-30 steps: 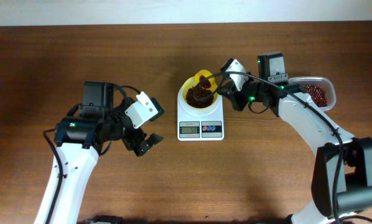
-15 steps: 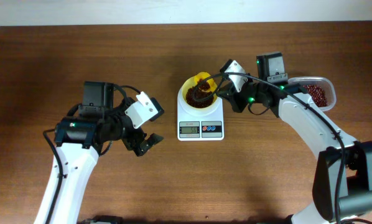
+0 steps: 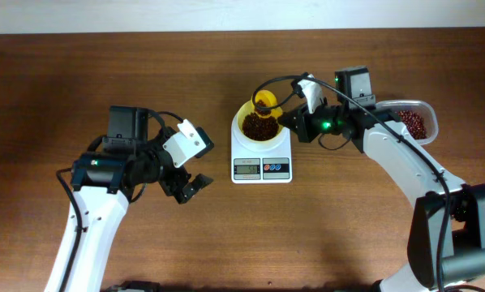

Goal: Scoop item into bowl and weigh 50g on scale

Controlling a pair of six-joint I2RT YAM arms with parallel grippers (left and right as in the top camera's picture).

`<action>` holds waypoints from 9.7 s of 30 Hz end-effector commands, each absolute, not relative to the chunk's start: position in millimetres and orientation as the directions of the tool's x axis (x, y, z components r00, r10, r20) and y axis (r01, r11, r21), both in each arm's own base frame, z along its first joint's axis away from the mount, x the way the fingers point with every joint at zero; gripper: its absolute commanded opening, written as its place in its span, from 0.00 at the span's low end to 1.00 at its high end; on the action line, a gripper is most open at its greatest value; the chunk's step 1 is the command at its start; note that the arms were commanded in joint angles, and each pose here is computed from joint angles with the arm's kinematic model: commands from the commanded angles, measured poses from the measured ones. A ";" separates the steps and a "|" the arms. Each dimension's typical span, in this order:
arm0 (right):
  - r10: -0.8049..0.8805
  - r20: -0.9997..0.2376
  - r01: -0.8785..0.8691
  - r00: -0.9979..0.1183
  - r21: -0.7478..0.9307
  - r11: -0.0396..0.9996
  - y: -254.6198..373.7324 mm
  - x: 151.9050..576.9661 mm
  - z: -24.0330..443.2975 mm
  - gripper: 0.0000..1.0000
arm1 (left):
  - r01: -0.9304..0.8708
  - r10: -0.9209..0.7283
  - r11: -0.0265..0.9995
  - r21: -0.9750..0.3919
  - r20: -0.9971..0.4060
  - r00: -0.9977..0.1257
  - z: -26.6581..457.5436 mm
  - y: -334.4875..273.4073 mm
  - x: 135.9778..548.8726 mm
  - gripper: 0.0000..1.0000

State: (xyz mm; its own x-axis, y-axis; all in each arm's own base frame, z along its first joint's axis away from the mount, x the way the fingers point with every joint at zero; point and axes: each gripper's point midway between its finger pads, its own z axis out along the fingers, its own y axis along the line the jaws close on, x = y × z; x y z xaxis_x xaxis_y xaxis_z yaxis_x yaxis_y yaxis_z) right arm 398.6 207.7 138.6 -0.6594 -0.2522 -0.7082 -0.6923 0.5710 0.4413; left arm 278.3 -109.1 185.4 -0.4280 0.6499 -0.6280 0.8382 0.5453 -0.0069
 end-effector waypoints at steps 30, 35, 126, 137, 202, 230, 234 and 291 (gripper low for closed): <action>0.043 -0.558 -0.155 -0.829 0.302 0.941 -118.0 367.1 111.1 0.04 | 0.841 0.654 0.541 -0.003 -0.628 -0.422 184.6 -107.7 278.0 0.99; -0.018 -0.629 -0.141 -0.777 0.146 0.979 -138.1 376.4 136.7 0.04 | 0.841 0.653 0.541 -0.003 -0.628 -0.423 184.6 -107.7 278.0 0.99; -0.494 -0.624 -0.769 -0.605 0.296 0.567 249.0 364.4 103.8 0.04 | 0.841 0.653 0.541 -0.003 -0.628 -0.423 184.6 -107.7 278.0 0.99; -0.195 -0.587 -0.577 -0.786 0.583 0.572 205.1 389.4 132.8 0.04 | 0.841 0.653 0.541 -0.003 -0.628 -0.423 184.6 -107.7 278.0 0.99; -0.770 -0.540 -0.801 -0.339 -0.264 0.538 223.6 417.8 97.7 0.04 | 0.841 0.654 0.541 -0.003 -0.628 -0.423 184.5 -107.7 278.0 0.99; -0.684 -0.564 -0.770 -0.464 -0.126 0.626 200.9 423.7 115.0 0.04 | 0.841 0.654 0.541 -0.003 -0.628 -0.422 184.6 -107.7 278.0 0.99; -0.690 -0.543 -0.773 -0.479 -0.112 0.625 198.8 419.3 115.9 0.04 | 0.841 0.654 0.541 -0.003 -0.628 -0.422 184.6 -107.7 278.0 0.99; -0.699 -0.431 -0.791 -0.570 0.056 0.609 239.8 384.0 107.3 0.04 | 0.841 0.654 0.541 -0.003 -0.628 -0.422 184.6 -107.7 278.0 0.99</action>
State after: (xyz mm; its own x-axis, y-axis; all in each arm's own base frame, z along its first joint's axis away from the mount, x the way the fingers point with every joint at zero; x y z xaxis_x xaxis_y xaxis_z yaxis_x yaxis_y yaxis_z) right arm 386.0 222.9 99.7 -0.5782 -0.7165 -0.3902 -0.7735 0.6335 -0.0170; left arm 278.2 -109.0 185.2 -0.4282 0.6499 -0.6279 0.8382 0.5453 -0.0072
